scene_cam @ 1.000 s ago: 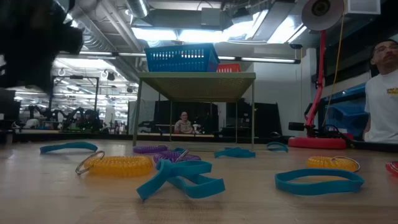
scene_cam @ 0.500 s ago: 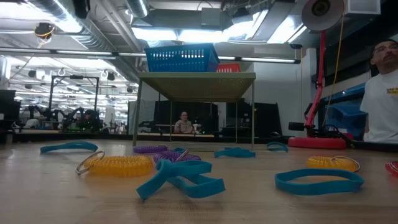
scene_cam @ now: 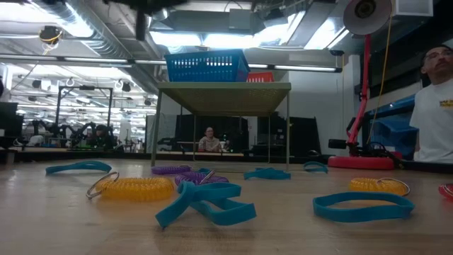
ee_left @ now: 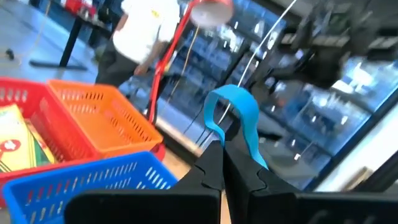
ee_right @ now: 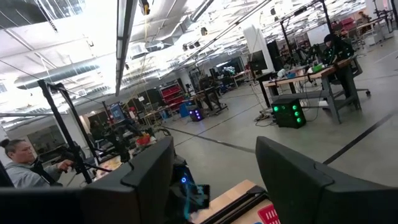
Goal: Pick & Place Office Desk Supplies
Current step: Put the blue rubber band into the blue basket on the shelf
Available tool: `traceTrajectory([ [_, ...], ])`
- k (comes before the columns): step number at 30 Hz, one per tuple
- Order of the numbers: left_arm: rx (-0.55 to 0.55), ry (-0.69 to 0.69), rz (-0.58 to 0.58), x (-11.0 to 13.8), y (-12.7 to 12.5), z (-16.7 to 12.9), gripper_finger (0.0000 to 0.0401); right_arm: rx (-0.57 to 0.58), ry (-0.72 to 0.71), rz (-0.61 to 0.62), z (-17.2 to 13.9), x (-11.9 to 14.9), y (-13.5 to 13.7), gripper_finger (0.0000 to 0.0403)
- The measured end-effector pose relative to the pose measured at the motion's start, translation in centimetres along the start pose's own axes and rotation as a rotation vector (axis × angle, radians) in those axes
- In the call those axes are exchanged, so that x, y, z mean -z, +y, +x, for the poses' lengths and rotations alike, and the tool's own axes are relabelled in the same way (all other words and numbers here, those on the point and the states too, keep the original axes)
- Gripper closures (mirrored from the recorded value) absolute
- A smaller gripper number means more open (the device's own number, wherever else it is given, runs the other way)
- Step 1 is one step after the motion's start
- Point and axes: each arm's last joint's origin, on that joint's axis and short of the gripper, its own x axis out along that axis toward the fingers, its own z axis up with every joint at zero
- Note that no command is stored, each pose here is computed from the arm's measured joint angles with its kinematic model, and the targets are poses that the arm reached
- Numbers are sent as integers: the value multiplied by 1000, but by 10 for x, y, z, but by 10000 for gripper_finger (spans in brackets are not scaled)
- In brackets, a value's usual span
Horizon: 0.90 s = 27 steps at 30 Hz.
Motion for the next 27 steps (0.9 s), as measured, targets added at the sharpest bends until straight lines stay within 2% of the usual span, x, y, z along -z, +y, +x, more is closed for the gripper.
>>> traceTrajectory([
  [6, -27, 170, 49, 5, 14, 46, 400, -3, 1, 1, 0, 0, 0, 172],
  [11, -98, 360, 151, 3, 21, 72, 400, -21, 4, 24, 0, 0, 1, 172],
  [14, -133, 454, 210, -6, 22, 74, 399, -52, 11, 23, 0, 0, 1, 172],
  [19, -190, 533, 310, -29, 17, 69, 389, -54, 11, 22, 0, 0, 2, 172],
  [27, -198, 598, 307, -29, 21, 68, 369, -54, 14, 11, 0, 1, 1, 172],
])
